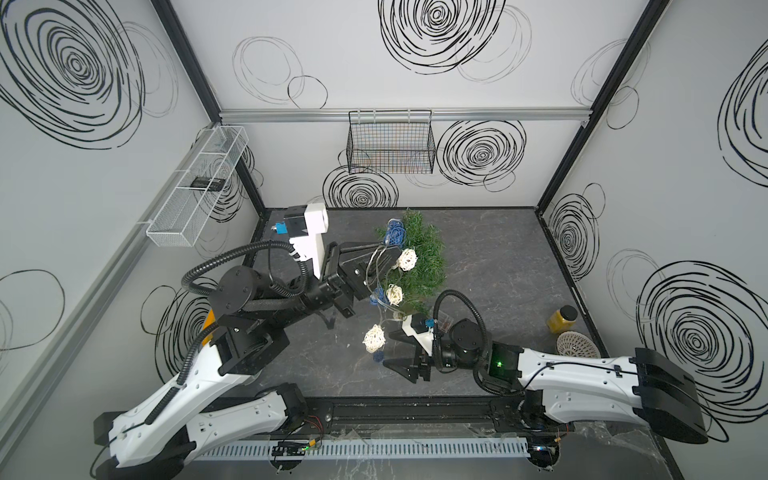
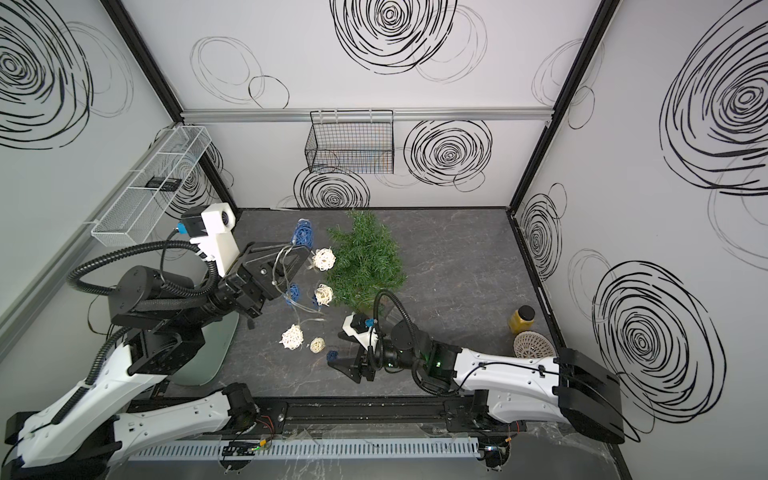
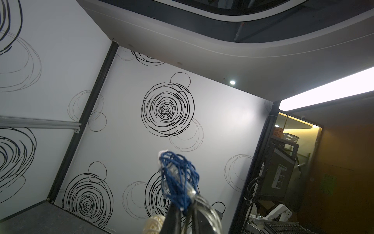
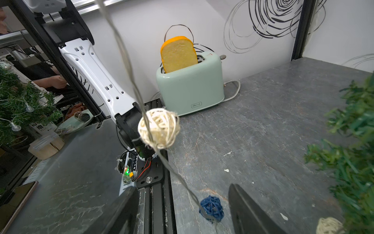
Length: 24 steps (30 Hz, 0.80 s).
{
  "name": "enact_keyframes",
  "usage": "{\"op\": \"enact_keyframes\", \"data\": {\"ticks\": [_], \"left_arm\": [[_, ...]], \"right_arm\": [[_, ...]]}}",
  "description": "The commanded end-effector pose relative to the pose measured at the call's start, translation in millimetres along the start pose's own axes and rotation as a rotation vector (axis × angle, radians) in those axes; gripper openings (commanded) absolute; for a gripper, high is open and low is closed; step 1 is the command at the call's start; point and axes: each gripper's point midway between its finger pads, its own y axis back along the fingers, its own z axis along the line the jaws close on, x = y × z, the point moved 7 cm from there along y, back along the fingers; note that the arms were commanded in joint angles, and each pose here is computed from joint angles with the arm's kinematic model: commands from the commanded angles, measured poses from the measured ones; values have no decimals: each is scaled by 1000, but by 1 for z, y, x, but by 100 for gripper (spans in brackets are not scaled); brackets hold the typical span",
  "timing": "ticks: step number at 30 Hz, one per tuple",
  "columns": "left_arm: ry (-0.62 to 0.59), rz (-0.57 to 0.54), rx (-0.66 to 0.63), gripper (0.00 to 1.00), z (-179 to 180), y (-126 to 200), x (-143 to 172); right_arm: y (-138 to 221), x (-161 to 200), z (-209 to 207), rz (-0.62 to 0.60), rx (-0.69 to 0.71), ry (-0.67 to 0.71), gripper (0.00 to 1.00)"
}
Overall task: Remove string lights from the small christmas tree
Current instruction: Remove the light string from the Christmas tree.
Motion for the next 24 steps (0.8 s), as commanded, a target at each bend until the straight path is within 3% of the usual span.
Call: {"op": "enact_keyframes", "data": {"ticks": [1,15,16,20,24], "left_arm": [[-2,-67,96,0,-19,-1,-19],[43,-81,188,0,-31,-9,-22],[42,-80,185,0,-30,-9,-21],[41,-71,172,0,-27,-10,-18],[8,-60,134,0,-23,-9,-15]], "right_arm": [[0,-14,-1,-72,-4,3,74],[-6,-25,-10,-121,-3,1,67],[-6,-26,-9,-120,-12,2,62],[-4,-27,-7,-121,-36,-4,21],[6,-26,-8,-117,-3,-18,0]]}}
